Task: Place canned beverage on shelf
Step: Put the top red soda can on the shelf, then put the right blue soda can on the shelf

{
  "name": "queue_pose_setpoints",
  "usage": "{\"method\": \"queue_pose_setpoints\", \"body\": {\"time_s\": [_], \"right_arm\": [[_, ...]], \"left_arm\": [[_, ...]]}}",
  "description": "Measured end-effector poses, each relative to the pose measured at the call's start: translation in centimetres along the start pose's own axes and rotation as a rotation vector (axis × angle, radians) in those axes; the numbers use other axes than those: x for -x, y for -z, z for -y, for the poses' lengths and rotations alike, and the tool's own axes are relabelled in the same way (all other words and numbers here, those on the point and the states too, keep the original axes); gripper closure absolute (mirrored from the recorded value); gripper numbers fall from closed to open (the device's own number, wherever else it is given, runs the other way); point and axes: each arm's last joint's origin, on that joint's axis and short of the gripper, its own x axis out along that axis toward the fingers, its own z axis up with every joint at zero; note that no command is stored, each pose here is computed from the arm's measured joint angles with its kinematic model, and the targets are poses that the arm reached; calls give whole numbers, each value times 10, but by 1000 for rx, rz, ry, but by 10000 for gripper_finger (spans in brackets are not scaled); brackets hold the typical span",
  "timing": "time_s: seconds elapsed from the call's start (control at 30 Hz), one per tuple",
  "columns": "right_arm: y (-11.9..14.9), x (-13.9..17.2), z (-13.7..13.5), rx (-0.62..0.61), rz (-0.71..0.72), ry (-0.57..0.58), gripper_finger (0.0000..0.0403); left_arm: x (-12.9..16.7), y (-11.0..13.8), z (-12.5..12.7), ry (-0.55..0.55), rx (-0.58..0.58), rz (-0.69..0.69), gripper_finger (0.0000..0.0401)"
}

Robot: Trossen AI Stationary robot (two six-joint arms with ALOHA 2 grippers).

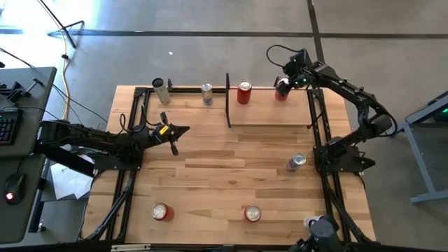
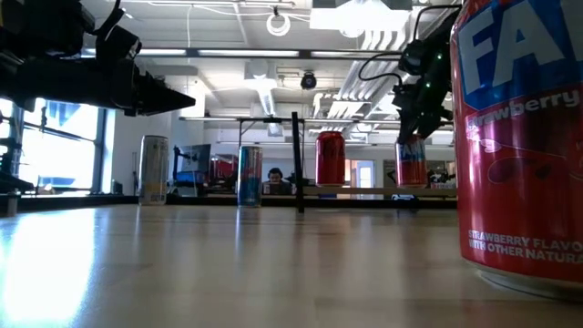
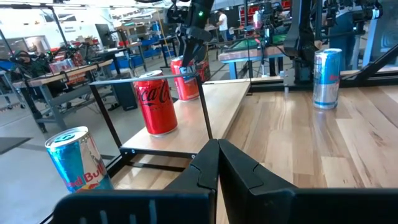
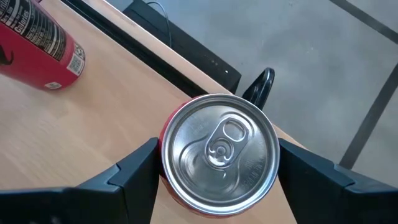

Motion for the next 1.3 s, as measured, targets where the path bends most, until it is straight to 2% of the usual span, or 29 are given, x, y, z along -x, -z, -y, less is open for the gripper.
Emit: {"method": "queue_pose_setpoints", "body": {"time_s": [0.63, 0.87, 1.3], "right_arm": [[2, 0, 0, -17, -27, 0, 136], [9, -1, -2, -24, -81, 9, 67], [7, 30, -14, 6, 21, 43, 56]], "left_arm": [[0, 0, 0, 0, 0, 0, 400], [0, 0, 0, 0, 0, 0, 400], [0, 0, 0, -1, -1, 0, 400]]}}
